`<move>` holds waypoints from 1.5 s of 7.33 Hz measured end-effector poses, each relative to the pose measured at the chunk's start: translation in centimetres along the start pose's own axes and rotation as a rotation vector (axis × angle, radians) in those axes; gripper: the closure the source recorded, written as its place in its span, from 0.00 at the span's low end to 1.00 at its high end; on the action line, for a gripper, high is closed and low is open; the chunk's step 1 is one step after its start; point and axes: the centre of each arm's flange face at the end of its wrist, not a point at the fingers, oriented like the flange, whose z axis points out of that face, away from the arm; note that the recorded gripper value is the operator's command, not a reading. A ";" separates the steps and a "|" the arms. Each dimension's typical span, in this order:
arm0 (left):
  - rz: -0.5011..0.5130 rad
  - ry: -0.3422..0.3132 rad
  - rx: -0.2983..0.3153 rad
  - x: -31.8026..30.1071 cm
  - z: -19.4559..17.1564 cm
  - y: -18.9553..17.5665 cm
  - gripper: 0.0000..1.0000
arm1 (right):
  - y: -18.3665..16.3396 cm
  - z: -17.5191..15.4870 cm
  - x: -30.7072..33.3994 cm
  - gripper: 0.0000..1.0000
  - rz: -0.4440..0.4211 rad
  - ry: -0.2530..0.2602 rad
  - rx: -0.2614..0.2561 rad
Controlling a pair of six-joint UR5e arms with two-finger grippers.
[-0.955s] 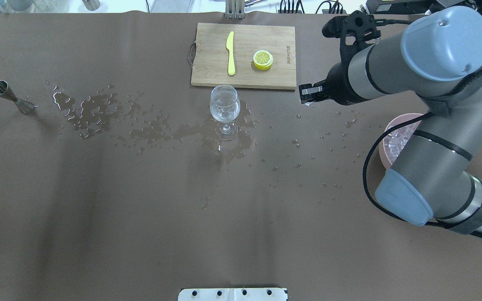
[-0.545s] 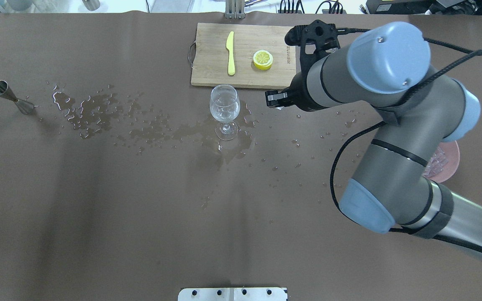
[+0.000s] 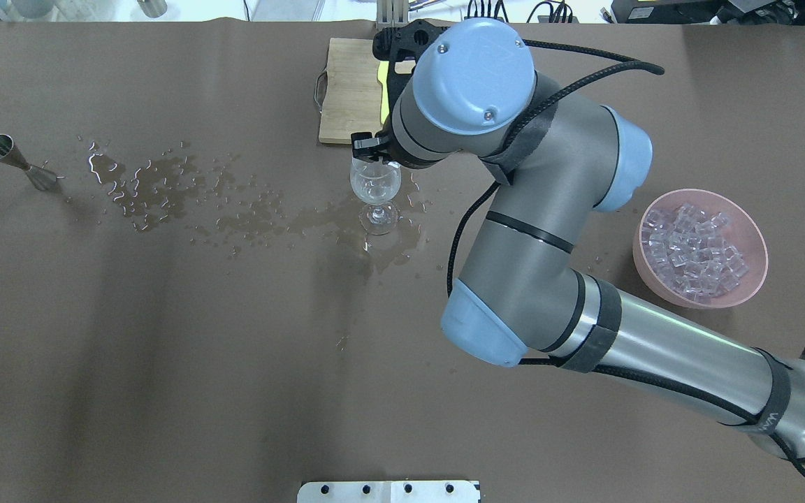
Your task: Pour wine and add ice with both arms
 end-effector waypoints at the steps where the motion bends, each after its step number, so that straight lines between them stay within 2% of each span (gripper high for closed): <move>1: 0.000 0.000 0.000 0.0 0.0 0.0 0.02 | 0.0 0.1 -0.5 1.00 0.000 0.012 -0.008; 4: 0.000 0.000 0.000 0.0 0.0 -0.1 0.02 | -0.7 0.9 -2.2 1.00 0.003 0.057 -0.035; 5: 0.000 0.000 0.000 0.0 0.0 -0.1 0.02 | -0.9 1.2 -2.5 0.58 0.004 0.066 -0.040; 6: -0.001 0.000 -0.001 -0.1 0.1 0.0 0.02 | -0.9 1.5 -2.4 0.01 0.005 0.072 -0.043; 9: -0.003 0.000 -0.002 -0.1 0.1 0.0 0.02 | -1.3 1.5 -2.2 0.00 -0.006 0.093 -0.005; 11: -0.003 0.000 -0.003 -0.2 0.2 0.0 0.02 | -2.0 0.7 -1.4 0.00 -0.013 0.084 0.002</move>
